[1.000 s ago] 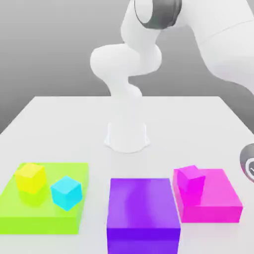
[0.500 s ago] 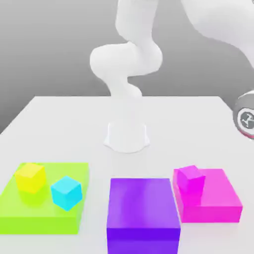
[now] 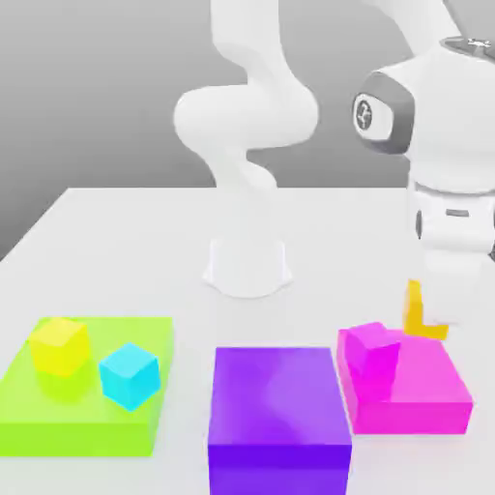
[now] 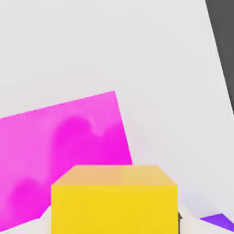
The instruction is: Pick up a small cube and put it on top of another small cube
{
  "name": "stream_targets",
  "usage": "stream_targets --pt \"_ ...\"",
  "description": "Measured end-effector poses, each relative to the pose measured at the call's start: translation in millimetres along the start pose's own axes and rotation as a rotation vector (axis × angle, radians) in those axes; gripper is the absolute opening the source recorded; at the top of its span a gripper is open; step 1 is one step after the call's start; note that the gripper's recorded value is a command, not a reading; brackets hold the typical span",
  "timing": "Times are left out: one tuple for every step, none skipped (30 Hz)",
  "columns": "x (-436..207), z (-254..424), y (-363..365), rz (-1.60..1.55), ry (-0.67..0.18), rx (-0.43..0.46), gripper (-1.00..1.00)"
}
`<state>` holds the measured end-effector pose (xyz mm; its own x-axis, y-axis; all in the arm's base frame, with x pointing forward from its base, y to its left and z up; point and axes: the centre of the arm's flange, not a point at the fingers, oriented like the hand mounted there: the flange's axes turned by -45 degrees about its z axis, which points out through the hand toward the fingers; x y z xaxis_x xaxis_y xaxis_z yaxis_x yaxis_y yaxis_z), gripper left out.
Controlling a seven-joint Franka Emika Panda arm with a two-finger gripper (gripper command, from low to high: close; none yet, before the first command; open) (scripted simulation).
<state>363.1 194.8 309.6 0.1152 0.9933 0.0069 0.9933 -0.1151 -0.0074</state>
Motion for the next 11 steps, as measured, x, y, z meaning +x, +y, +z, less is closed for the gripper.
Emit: stream_targets --pt "-7.5 -0.6 -8.7 -0.04 -0.002 -0.001 -1.0" --pt "-15.2 -1.3 -17.7 -0.082 -0.005 -0.003 -1.0" --pt "-19.5 3.6 -22.6 -0.107 -0.006 -0.004 -1.0" --pt "-21.4 12.3 -24.5 -0.119 -0.007 -0.004 -1.0" --pt "-22.3 22.8 -25.3 -0.125 -0.007 -0.005 -1.0" --pt "-22.9 34.2 -25.7 -0.128 -0.007 -0.004 -1.0" --pt "-23.4 46.0 -26.1 -0.13 -0.008 -0.005 -1.0" --pt "-24.0 57.6 -26.7 -0.131 -0.008 -0.005 1.0" --pt "-24.0 57.6 -26.7 -0.131 -0.008 -0.005 1.0" --pt "-24.0 57.6 -26.7 -0.131 -0.008 -0.005 1.0" --pt "-24.0 57.6 -26.7 -0.131 -0.008 -0.005 1.0"
